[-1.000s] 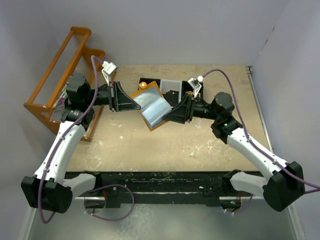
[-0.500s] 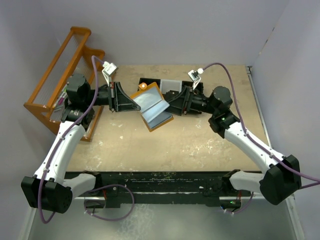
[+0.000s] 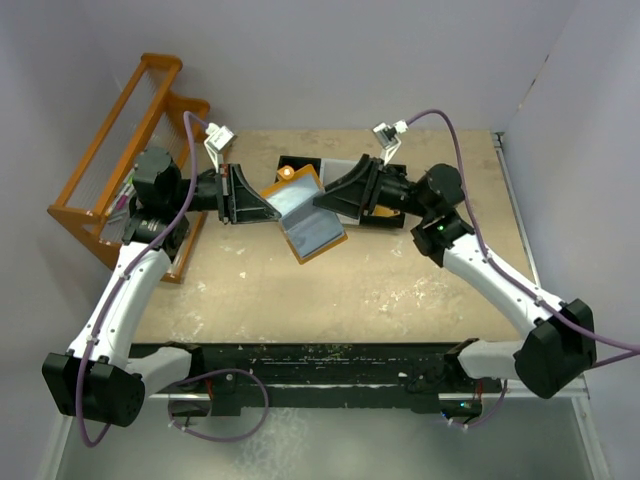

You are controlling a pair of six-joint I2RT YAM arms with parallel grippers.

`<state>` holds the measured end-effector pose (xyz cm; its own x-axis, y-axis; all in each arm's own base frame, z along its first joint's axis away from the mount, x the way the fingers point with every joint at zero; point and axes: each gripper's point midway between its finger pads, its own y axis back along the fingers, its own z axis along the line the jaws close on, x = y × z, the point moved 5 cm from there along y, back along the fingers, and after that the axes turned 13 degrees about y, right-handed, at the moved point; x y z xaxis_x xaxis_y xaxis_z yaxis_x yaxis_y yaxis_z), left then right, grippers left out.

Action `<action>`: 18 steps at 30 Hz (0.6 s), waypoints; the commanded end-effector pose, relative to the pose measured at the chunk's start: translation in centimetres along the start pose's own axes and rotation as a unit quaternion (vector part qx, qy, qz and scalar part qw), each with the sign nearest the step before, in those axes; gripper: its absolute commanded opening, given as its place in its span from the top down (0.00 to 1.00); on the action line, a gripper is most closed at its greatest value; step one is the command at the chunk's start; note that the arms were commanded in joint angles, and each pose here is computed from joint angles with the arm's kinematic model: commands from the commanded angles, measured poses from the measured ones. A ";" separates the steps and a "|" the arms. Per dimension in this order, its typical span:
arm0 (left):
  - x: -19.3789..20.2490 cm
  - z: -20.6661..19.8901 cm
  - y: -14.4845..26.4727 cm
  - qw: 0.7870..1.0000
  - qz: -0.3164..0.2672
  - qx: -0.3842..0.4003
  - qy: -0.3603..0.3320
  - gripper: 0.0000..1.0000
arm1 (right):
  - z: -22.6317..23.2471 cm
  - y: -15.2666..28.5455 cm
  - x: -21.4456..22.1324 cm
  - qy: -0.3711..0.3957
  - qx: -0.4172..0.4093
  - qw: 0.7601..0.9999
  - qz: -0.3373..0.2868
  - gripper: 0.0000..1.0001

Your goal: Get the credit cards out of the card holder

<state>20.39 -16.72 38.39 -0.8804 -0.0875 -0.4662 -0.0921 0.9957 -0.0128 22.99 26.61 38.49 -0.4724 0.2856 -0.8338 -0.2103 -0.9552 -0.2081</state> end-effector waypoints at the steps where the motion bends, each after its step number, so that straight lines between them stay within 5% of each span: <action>1: 0.0 -1.7 0.0 0.999 0.005 0.015 -0.039 1.00 | 1.9 -0.7 -1.1 0.018 -0.047 0.999 -0.015 0.41; 8: 0.1 -1.4 0.0 0.999 0.009 0.016 -0.038 0.96 | 2.0 -0.5 -0.9 0.015 -0.045 0.999 -0.009 0.82; 14: -0.2 -1.4 0.5 0.996 -0.003 -0.006 -0.092 0.50 | 2.6 0.3 -0.4 0.025 -0.037 0.999 0.022 1.00; 18: -1.5 -1.6 1.4 0.983 -0.039 -0.062 -0.168 0.39 | 2.5 1.0 0.0 0.055 -0.009 0.997 0.048 1.00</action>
<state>20.87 -16.33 37.92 -0.8416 -0.1005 -0.5306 -0.1325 0.9909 0.0225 21.43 26.71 38.13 -0.4969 0.2144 -0.8409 -0.1499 -0.9756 -0.1602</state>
